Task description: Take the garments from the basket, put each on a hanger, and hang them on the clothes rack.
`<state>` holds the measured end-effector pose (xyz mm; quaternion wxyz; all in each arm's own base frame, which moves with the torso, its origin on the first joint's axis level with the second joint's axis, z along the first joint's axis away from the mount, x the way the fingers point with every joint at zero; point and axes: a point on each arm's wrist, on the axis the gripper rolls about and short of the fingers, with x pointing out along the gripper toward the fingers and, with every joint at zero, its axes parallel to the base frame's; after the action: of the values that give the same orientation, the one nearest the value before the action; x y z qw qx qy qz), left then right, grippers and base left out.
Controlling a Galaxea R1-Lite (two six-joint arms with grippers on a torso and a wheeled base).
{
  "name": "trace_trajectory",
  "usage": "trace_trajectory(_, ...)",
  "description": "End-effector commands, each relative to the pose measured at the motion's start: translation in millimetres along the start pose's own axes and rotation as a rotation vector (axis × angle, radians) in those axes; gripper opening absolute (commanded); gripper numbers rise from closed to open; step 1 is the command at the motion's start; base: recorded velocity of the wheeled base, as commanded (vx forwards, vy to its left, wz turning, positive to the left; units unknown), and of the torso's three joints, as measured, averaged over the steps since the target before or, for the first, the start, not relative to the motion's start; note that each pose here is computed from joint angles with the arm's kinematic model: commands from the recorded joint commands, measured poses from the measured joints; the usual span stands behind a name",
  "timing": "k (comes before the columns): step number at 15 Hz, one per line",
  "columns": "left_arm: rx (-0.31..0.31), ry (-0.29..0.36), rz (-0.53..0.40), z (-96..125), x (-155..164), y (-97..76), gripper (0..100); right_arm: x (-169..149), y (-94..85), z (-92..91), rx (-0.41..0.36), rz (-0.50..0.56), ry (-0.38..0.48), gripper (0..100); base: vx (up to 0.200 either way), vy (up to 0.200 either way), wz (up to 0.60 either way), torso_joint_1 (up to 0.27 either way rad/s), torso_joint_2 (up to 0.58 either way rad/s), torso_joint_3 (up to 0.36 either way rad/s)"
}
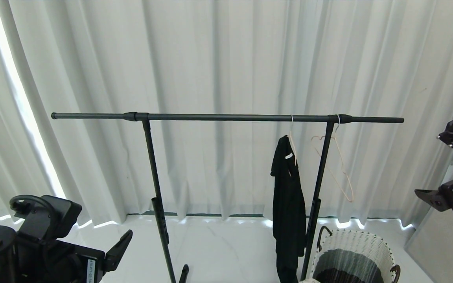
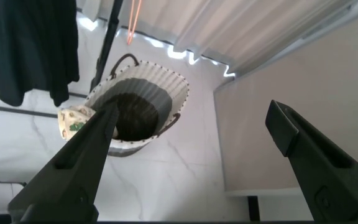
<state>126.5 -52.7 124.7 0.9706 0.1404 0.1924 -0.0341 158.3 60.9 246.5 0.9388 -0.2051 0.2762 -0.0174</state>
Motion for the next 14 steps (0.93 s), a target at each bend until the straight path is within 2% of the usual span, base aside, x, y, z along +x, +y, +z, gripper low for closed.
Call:
trace_trajectory(1, 0.003, 0.006, 0.001, -2.2, -0.4, 0.2, 100, 1.5, 0.9, -1.7, -0.01, 0.002, 0.01, 100, 0.0, 0.0, 0.0, -0.168, 0.38, 0.188)
trace_trajectory(4, 0.007, 0.009, 0.004, -3.1, -0.6, 0.2, 100, 2.9, 2.1, -4.5, -0.047, 0.003, 0.02, 100, 0.0, 0.0, 0.0, -0.227, 0.51, 0.266)
trace_trajectory(7, 0.025, 0.023, 0.053, -5.8, -1.0, 1.2, 100, 5.4, 4.3, -10.1, -0.058, 0.007, 0.04, 100, 0.0, 0.0, 0.0, -0.24, 0.53, 0.29)
trace_trajectory(14, 0.034, 0.041, 0.062, -10.8, -1.6, 1.4, 100, 8.4, 7.7, -20.4, -0.079, 0.012, 0.073, 100, 0.0, 0.0, 0.0, -0.227, 0.52, 0.29)
